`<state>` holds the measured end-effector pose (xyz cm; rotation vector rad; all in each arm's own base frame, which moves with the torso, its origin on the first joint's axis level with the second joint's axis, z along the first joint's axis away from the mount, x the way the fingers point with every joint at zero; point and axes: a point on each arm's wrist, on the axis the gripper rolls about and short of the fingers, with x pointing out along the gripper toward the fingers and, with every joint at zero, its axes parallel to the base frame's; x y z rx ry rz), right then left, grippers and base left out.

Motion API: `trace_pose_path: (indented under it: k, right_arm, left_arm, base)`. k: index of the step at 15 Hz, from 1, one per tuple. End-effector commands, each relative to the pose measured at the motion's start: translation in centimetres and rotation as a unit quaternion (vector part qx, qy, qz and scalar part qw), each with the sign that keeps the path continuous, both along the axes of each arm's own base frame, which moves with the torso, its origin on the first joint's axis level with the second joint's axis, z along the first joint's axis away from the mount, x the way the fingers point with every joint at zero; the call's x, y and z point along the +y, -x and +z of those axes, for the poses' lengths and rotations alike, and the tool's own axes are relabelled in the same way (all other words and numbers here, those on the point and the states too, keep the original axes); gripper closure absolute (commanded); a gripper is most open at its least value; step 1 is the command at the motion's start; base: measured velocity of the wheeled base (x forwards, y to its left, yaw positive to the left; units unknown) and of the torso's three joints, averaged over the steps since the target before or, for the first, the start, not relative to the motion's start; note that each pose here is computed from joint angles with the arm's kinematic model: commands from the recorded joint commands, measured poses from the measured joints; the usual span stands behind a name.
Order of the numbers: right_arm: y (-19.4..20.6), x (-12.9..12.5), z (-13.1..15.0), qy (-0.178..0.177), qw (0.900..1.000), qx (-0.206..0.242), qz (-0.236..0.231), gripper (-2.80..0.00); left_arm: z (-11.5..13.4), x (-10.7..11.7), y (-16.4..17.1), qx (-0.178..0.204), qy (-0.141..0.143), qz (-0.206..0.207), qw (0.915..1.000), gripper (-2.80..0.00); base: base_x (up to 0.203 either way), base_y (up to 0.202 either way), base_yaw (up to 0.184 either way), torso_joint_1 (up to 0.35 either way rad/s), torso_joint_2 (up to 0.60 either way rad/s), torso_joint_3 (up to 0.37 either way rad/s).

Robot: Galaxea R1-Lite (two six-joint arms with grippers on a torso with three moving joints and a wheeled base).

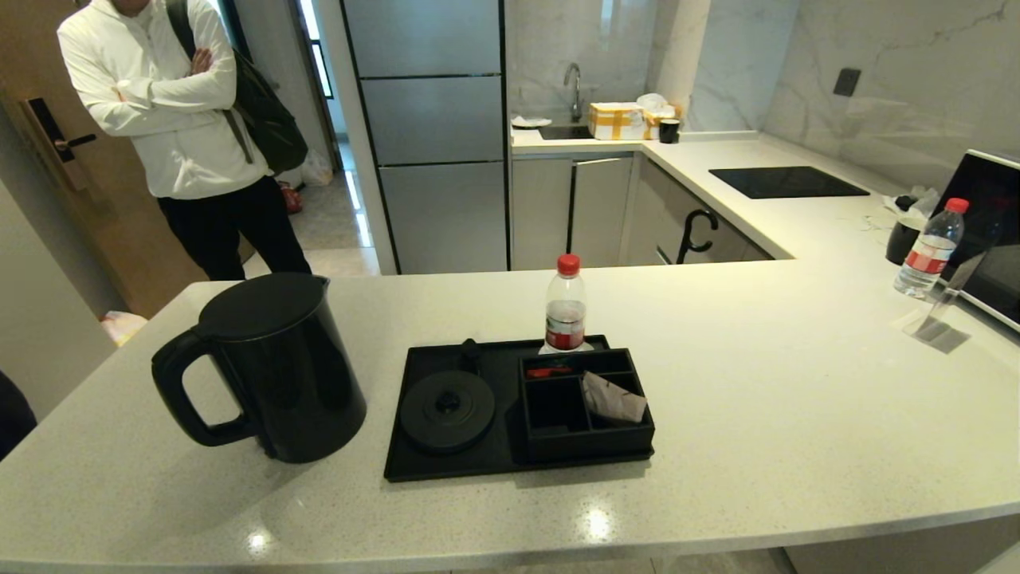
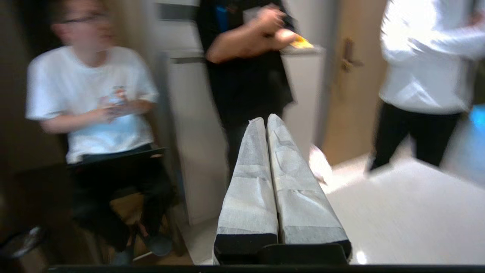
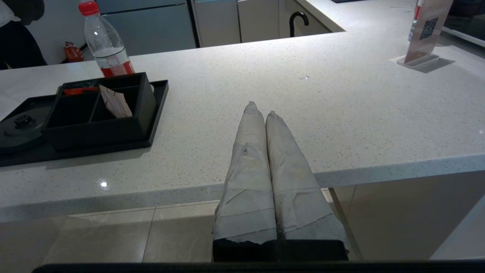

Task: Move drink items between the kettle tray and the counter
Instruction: Pick up the tea bag

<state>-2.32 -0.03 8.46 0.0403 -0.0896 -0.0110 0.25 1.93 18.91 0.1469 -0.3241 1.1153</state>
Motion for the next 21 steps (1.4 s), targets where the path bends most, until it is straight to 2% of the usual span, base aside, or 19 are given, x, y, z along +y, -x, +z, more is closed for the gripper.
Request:
trace_pose_path:
  k: [1,5,8,9,10,11,12,13,14,15,16,18,19,20,21]
  right_arm:
    - [-0.2,0.0,-0.8,0.000,1.000,0.015,0.000,0.00]
    - [-0.2,0.0,-0.8,0.000,1.000,0.014,0.000,0.00]
    - [-0.2,0.0,-0.8,0.000,1.000,0.014,0.000,0.00]
    - [-0.2,0.0,-0.8,0.000,1.000,0.014,0.000,0.00]
    - [-0.2,0.0,-0.8,0.000,1.000,0.015,0.000,0.00]
    - [-0.2,0.0,-0.8,0.000,1.000,0.014,0.000,0.00]
    - [-0.2,0.0,-0.8,0.000,1.000,0.014,0.000,0.00]
    - [-0.2,0.0,-0.8,0.000,1.000,0.014,0.000,0.00]
    - [-0.2,0.0,-0.8,0.000,1.000,0.014,0.000,0.00]
    - [-0.2,0.0,-0.8,0.000,1.000,0.014,0.000,0.00]
    - [-0.2,0.0,-0.8,0.000,1.000,0.014,0.000,0.00]
    - [-0.2,0.0,-0.8,0.000,1.000,0.015,0.000,0.00]
    - [-0.2,0.0,-0.8,0.000,1.000,0.015,0.000,0.00]
    - [-0.2,0.0,-0.8,0.000,1.000,0.015,0.000,0.00]
    - [-0.2,0.0,-0.8,0.000,1.000,0.014,0.000,0.00]
  left_arm:
    - [-0.9,0.0,2.3,-0.041,0.001,0.024,0.9989,0.00]
    - [-2.7,-0.1,4.9,-0.059,0.005,0.030,0.9978,0.00]
    - [0.4,0.0,6.2,-0.078,0.009,0.018,0.9967,0.00]
    - [0.6,0.0,7.0,-0.076,0.006,0.011,0.9970,0.00]
    - [0.9,-0.1,7.5,-0.053,-0.006,-0.007,0.9985,0.00]
    - [0.5,-0.2,7.4,-0.017,-0.023,-0.043,0.9987,0.00]
    - [-0.5,-0.3,7.2,0.025,-0.035,-0.099,0.9942,0.00]
    - [-1.8,-0.5,6.8,0.063,-0.033,-0.172,0.9825,0.00]
    - [-2.8,-0.8,6.5,0.083,-0.019,-0.259,0.9622,0.00]
    - [-3.9,-1.1,6.2,0.101,-0.006,-0.333,0.9374,0.00]
    - [-5.3,-1.2,5.5,0.125,0.005,-0.375,0.9184,0.00]
    - [-8.3,-1.3,3.8,0.156,0.020,-0.397,0.9041,0.00]
    - [-9.5,-1.4,3.2,0.162,0.016,-0.403,0.9006,0.00]
    - [-10.4,-1.5,2.7,0.164,0.006,-0.420,0.8927,0.00]
    - [-10.7,-1.7,2.5,0.164,-0.008,-0.464,0.8707,0.00]
  base:
    - [0.000,0.000,0.000,0.000,0.00,0.000]
    - [0.000,0.000,0.000,0.000,0.00,0.000]
    - [0.000,0.000,0.000,0.000,0.00,0.000]
    - [0.000,0.000,0.000,0.000,0.00,0.000]
    - [0.000,0.000,0.000,0.000,0.00,0.000]
    - [0.000,0.000,0.000,0.000,0.00,0.000]
    - [0.000,0.000,0.000,0.000,0.00,0.000]
    - [0.000,0.000,0.000,0.000,0.00,0.000]
    - [0.000,0.000,0.000,0.000,0.00,0.000]
    - [0.000,0.000,0.000,0.000,0.00,0.000]
    - [0.000,0.000,0.000,0.000,0.00,0.000]
    - [0.000,0.000,0.000,0.000,0.00,0.000]
    - [0.000,0.000,0.000,0.000,0.00,0.000]
    - [0.000,0.000,0.000,0.000,0.00,0.000]
    - [0.000,0.000,0.000,0.000,0.00,0.000]
